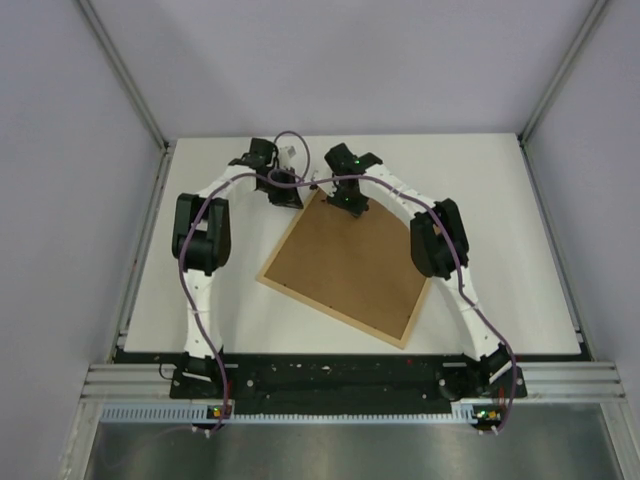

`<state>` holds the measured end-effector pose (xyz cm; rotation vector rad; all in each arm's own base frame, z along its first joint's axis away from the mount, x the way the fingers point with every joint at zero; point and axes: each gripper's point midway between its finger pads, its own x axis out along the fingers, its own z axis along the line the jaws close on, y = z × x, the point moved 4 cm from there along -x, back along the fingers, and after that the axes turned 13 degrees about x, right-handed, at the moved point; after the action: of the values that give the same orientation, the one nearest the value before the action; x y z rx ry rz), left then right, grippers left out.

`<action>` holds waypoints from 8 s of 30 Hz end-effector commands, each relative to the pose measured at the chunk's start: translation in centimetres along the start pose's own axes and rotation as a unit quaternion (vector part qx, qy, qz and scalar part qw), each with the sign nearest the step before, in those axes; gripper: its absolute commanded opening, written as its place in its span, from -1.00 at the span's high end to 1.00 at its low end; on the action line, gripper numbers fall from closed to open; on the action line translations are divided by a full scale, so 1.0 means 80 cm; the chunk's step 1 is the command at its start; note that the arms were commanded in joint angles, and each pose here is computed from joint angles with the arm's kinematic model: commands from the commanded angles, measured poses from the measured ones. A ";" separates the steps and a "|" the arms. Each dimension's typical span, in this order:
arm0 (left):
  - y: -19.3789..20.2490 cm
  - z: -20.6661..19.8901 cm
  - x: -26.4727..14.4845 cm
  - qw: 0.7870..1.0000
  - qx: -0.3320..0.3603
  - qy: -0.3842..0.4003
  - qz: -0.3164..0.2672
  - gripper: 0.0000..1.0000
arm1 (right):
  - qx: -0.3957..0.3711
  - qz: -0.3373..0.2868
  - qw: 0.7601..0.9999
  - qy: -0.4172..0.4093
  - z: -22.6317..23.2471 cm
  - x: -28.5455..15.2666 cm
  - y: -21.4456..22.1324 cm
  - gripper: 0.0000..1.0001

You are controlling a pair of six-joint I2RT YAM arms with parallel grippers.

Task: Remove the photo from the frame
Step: Adjust the photo frame item on the photo frame, then release the photo frame item from the photo frame.

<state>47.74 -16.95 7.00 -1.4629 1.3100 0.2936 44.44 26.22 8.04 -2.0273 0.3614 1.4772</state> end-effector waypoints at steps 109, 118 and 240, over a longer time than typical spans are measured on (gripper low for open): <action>0.001 -0.014 -0.028 0.980 -0.194 0.035 0.016 0.21 | -0.275 -0.057 0.955 0.093 -0.007 -0.034 -0.044 1.00; 0.005 -0.005 -0.011 0.980 -0.190 0.048 0.021 0.21 | -0.271 -0.046 0.955 0.109 0.004 -0.017 -0.036 1.00; 0.048 -0.008 0.012 0.976 -0.202 0.055 0.061 0.91 | -0.190 0.001 0.972 0.136 -0.002 -0.011 0.010 1.00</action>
<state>45.65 -17.93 6.42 -1.7942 1.4937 0.4999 44.02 25.64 7.73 -2.5477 0.2023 1.3525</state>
